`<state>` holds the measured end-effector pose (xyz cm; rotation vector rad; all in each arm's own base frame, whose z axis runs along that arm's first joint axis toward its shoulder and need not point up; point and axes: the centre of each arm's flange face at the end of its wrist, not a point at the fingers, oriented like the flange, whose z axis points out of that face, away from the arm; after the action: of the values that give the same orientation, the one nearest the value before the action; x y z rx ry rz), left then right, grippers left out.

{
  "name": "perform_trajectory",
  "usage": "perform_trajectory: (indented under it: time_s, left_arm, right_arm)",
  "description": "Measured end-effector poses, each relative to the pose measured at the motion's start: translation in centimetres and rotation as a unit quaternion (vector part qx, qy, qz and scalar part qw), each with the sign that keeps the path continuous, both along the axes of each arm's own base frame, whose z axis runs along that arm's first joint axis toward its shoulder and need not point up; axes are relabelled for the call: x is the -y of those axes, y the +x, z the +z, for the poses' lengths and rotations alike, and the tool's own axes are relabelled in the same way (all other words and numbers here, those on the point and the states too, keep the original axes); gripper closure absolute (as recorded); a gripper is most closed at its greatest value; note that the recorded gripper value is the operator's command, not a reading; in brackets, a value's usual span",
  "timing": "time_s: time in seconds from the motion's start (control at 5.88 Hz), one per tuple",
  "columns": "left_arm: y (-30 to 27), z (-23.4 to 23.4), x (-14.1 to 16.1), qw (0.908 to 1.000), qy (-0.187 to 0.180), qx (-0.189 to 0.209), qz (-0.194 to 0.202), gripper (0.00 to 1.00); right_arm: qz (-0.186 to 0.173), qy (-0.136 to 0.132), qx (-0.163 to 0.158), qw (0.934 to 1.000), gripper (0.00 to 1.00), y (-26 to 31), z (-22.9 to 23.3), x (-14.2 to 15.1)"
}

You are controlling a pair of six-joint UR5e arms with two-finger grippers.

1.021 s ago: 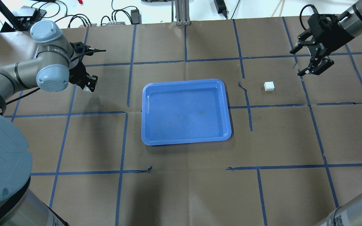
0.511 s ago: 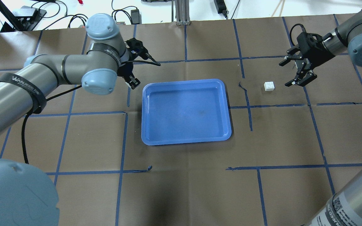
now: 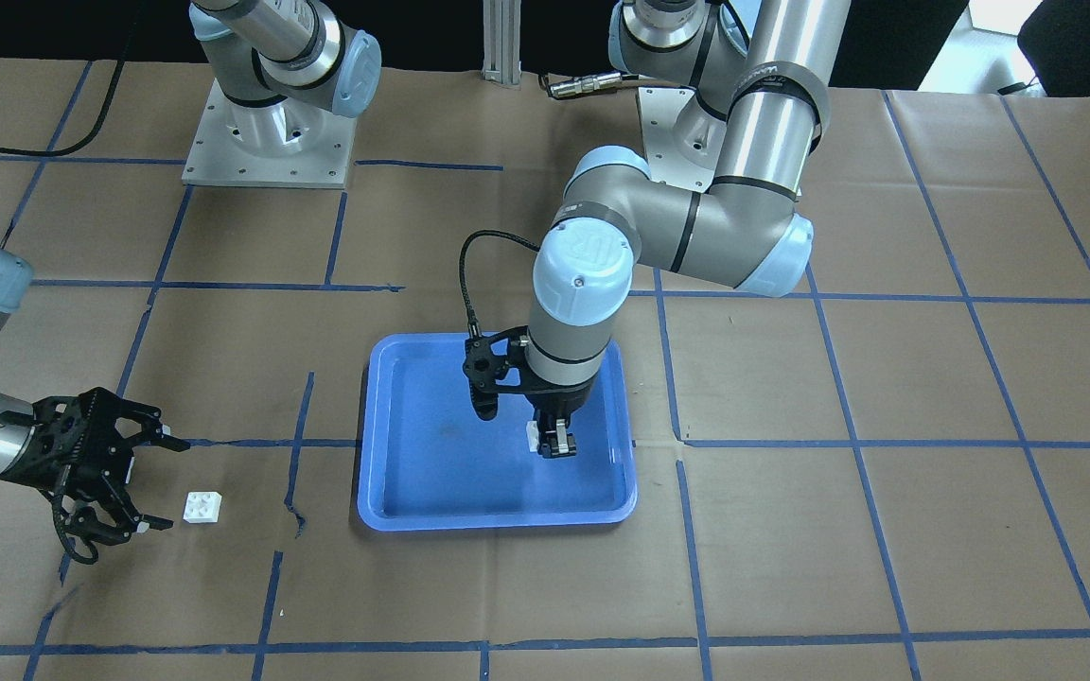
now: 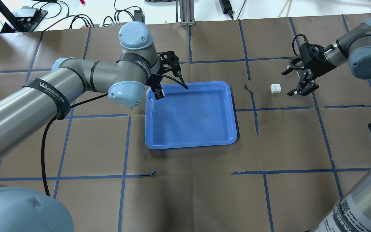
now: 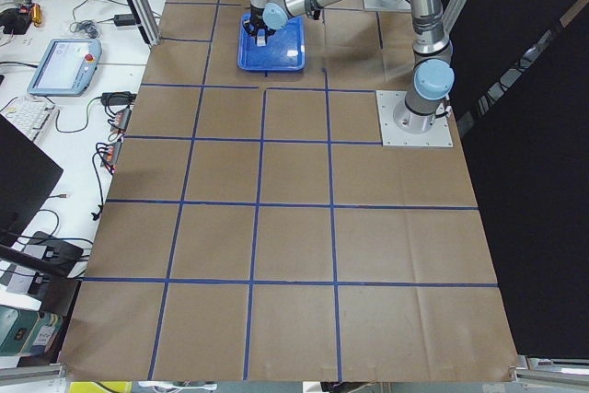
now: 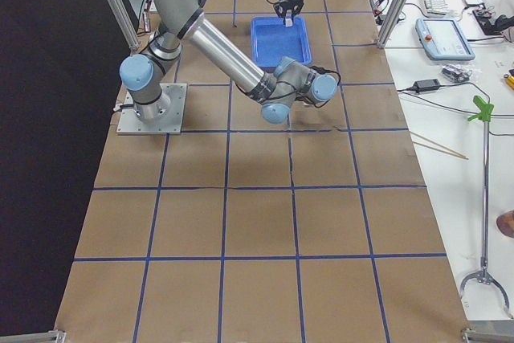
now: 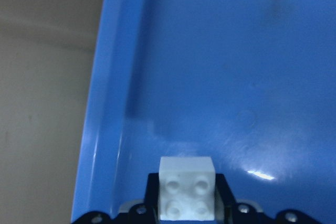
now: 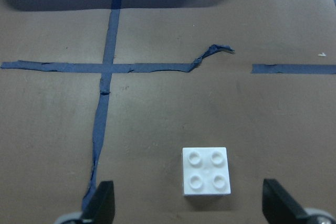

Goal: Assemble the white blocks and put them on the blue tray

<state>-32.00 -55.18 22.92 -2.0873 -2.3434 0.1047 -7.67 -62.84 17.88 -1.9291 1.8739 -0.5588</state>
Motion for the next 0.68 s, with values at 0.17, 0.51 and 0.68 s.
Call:
perform_trajectory:
  time_s: [0.17, 0.51, 0.68]
  left_arm:
    - [-1.9, -1.5, -1.0, 0.9997, 0.012, 0.003, -0.019, 1.0]
    - [-3.4, -3.8, -2.0, 0.999, 0.03, 0.01, -0.032, 1.0]
    - [-3.4, -4.5, -2.3, 0.9989, 0.036, 0.012, -0.029, 1.0]
  right_arm:
    - [0.0, -0.004, -0.001, 1.0, 0.0, 0.0, -0.7, 0.1]
    - [0.0, -0.01, 0.001, 1.0, 0.01, 0.1, -1.2, 0.2]
    - [-0.001, -0.011, 0.009, 0.9999, 0.01, 0.2, -1.5, 0.3]
